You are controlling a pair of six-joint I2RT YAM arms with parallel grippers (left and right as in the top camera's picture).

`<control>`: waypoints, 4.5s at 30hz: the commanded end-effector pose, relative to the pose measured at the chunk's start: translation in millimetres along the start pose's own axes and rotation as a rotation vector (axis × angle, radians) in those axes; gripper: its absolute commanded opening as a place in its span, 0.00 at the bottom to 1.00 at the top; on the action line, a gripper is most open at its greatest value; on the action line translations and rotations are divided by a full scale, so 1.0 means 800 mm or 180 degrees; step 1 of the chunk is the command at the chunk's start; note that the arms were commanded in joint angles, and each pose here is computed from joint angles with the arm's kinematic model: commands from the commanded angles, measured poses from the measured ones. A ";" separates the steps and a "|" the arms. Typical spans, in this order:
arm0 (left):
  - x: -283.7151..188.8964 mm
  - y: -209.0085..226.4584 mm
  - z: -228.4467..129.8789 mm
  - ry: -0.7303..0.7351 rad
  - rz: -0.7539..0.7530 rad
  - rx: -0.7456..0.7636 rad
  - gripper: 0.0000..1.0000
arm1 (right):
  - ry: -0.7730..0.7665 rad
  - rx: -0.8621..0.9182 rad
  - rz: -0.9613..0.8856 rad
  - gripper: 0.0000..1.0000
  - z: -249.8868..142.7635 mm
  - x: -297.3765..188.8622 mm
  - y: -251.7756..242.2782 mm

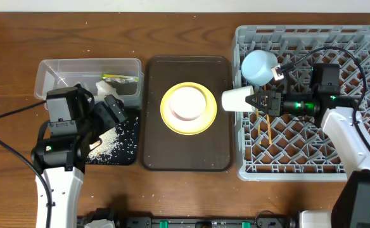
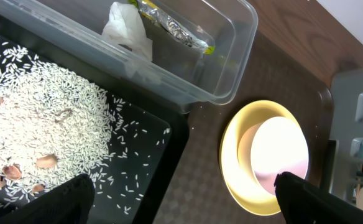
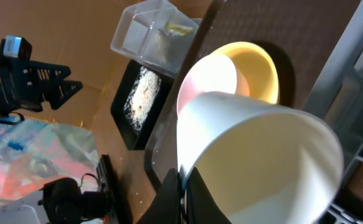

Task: Sort waste into correct bins and load items into the dishwasher rack
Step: 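Lift the white bowl and carry it right into the dish rack, then lower the white bowl into the rack and open the right gripper, then move the right gripper left and grasp the pink plate rim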

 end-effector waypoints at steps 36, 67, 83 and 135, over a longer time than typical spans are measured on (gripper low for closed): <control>-0.006 -0.004 0.008 -0.0066 -0.0021 0.0043 0.96 | 0.0512 0.0654 -0.1204 0.06 -0.060 -0.022 -0.086; -0.006 -0.004 0.008 -0.0066 -0.0021 0.0043 0.96 | 0.0768 0.0585 -0.2010 0.19 -0.007 -0.071 -0.057; -0.006 -0.004 0.008 -0.0066 -0.0021 0.0043 0.96 | 0.1261 -0.0904 -0.2203 0.21 0.010 0.047 0.045; -0.006 -0.004 0.008 -0.0066 -0.0021 0.0043 0.96 | 0.1947 -0.2334 -0.1572 0.04 -0.092 0.285 0.039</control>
Point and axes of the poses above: each gripper's point midway between its finger pads, its own x axis out along the fingers, its own y axis along the line the jaws close on, z = x × y, the point moved 3 cm from there along -x, back along the fingers, and after that the axes turned 3 degrees about -x, right-handed, at the moved point
